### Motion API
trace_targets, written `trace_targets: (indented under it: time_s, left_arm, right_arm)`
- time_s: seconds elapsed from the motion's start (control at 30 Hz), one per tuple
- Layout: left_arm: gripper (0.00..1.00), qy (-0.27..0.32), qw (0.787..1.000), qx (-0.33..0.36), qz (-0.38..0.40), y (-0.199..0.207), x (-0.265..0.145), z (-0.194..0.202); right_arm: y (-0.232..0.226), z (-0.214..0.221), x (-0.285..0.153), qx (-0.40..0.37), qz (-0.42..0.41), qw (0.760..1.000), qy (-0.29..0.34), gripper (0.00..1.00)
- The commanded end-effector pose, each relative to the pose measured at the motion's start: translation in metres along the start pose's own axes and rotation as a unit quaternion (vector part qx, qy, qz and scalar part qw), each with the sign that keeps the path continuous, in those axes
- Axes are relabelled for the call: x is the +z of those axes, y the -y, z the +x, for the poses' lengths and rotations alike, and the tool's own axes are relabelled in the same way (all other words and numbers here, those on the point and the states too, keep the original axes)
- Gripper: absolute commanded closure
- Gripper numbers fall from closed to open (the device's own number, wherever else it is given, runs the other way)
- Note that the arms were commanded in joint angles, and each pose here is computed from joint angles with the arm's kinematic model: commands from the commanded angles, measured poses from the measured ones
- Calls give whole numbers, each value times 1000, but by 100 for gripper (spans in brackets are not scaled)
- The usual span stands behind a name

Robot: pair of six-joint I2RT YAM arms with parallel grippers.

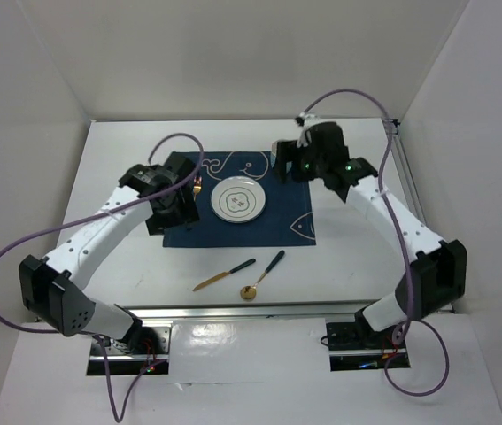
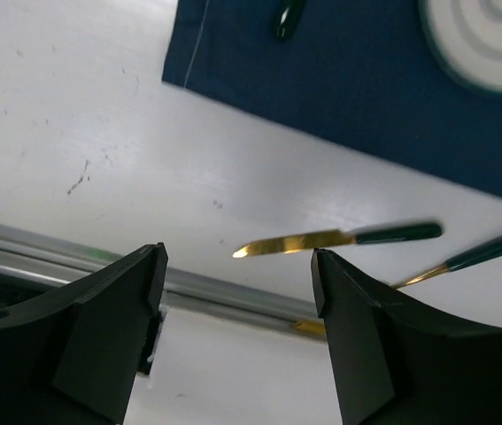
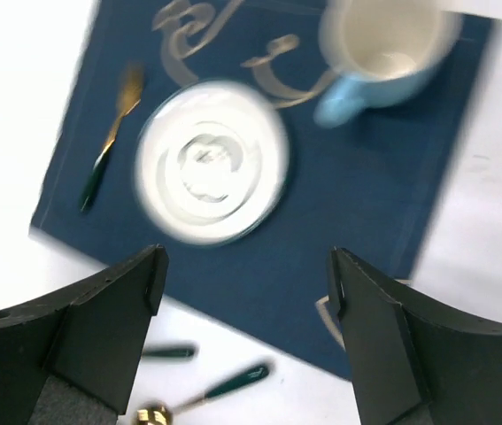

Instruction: Set the dinner table for one person

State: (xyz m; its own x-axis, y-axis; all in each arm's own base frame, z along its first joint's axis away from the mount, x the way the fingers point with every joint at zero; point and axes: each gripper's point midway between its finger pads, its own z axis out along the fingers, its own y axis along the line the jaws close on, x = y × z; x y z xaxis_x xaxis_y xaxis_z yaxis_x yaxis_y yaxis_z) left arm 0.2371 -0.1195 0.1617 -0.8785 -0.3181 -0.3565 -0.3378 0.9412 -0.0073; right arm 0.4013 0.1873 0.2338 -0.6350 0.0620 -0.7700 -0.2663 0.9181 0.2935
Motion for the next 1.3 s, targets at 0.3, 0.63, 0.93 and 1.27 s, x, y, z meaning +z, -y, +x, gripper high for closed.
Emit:
trace_targets:
  time_s: [0.3,0.63,0.93,1.27]
  left_arm:
    - [16,80,995,-64,17,-30,-45,-82]
    - [16,77,994,-78,20,-46,-42,-85]
    - [16,68,994,-79,12,-55,-36,-82]
    - [16,66,994,-80,23,-52,-34,-80]
  right_arm:
    - [-115,185,-5,-279,-210,928,-125,0]
    - [-150,242,19,-404,-247,872,-123,0]
    - [-138,283,47,-457,-211,848,-167,3]
    - [-128,299,65,-442,-183,859,-182,47]
